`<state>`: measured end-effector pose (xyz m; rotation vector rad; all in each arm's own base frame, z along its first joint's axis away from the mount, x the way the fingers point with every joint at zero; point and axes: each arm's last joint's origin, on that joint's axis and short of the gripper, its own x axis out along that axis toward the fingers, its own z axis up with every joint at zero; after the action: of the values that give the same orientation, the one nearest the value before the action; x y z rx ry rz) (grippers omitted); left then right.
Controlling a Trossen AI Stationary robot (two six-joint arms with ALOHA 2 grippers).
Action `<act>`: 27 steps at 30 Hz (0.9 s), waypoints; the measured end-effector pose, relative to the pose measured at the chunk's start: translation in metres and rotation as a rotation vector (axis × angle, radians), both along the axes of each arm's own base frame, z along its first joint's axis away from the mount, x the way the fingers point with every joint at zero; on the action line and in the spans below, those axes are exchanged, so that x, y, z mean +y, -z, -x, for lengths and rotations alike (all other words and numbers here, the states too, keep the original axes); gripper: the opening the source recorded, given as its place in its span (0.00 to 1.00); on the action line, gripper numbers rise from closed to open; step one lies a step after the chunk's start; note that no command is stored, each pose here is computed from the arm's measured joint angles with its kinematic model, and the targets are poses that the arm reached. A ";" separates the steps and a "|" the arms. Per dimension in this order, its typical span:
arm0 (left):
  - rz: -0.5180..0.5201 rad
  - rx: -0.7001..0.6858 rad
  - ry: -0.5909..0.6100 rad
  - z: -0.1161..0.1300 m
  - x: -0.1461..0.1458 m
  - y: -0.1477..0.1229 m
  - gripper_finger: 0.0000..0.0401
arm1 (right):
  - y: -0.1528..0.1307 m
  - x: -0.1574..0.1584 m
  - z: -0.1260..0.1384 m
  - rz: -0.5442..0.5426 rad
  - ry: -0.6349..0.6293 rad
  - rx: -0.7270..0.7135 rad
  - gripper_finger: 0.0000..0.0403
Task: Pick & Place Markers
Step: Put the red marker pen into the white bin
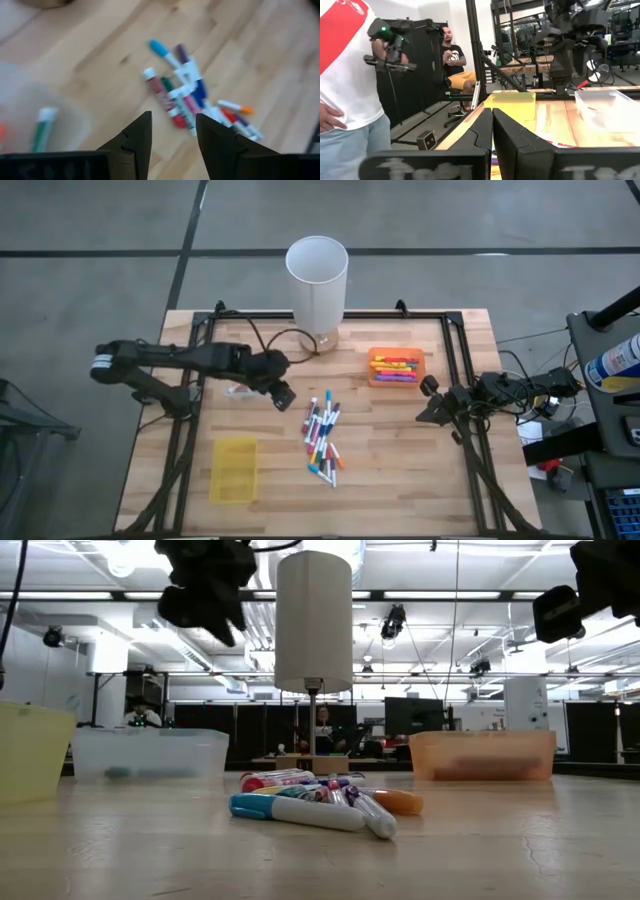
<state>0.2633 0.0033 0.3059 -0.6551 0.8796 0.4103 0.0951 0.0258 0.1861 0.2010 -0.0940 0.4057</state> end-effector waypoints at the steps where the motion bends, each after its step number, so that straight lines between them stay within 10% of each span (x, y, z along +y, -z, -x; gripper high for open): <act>1: 0.007 -0.026 0.006 -0.005 -0.004 0.001 0.37 | 0.000 0.000 0.000 0.000 0.000 0.000 0.02; 27: 0.014 0.110 0.005 -0.068 -0.014 0.085 0.37 | 0.000 0.000 0.000 0.000 0.000 0.000 0.02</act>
<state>0.3308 -0.0102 0.2207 -0.6482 0.9891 0.4396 0.0951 0.0258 0.1861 0.2008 -0.0940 0.4057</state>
